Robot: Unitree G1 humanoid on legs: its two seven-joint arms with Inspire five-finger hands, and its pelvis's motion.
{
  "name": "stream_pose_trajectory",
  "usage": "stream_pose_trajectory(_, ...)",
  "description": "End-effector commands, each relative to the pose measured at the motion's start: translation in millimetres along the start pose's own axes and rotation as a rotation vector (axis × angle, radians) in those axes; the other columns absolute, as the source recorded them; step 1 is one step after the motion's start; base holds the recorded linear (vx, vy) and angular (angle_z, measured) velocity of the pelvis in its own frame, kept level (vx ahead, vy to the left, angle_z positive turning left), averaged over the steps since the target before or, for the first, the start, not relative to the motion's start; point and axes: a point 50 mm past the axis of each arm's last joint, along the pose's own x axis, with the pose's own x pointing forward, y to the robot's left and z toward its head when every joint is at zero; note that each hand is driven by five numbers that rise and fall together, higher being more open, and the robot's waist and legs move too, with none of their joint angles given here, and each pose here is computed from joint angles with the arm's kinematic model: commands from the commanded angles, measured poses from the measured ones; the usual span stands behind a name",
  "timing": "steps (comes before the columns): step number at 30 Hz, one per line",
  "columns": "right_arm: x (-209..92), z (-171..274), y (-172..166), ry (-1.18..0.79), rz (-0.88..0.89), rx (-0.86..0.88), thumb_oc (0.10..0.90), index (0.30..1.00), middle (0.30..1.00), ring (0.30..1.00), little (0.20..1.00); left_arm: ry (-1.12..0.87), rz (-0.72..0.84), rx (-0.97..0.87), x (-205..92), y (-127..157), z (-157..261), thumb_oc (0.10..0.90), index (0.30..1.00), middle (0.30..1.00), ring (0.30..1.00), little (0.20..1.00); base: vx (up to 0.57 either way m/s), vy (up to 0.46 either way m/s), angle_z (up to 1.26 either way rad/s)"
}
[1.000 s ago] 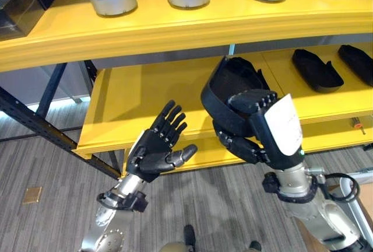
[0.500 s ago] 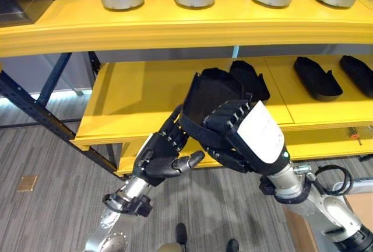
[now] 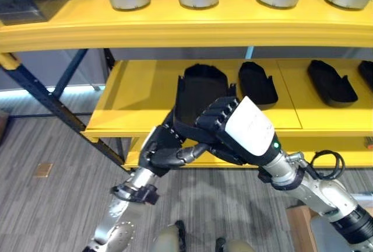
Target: Move parts from the plastic box to the shelf.
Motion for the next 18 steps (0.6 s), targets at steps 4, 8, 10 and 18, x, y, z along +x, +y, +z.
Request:
stream_pose_trajectory(4,14,28,-32,-0.234,-0.138,0.029,0.4,0.3,0.3,0.3,0.3,-0.289,-0.143,-0.003,16,-25,44,0.9,1.0,1.0,1.0,1.0,0.16,0.341,0.0)
stream_pose_trajectory(8,9,18,-32,-0.198,-0.101,-0.014,0.4,0.3,0.3,0.3,0.3,-0.275,-0.166,-0.008,15,-21,42,0.9,1.0,1.0,1.0,1.0,0.09,0.314,-0.09)
stream_pose_trajectory(10,7,16,-30,-0.182,-0.087,-0.023,0.4,0.3,0.3,0.3,0.3,-0.268,-0.157,0.0,14,-20,41,0.9,1.0,1.0,1.0,1.0,0.12,0.316,-0.03)
stream_pose_trajectory(18,-3,-6,-26,0.002,-0.047,-0.121,0.4,0.3,0.3,0.3,0.3,-0.195,-0.164,0.09,3,-9,41,0.9,1.0,1.0,1.0,1.0,0.11,0.354,-0.04)
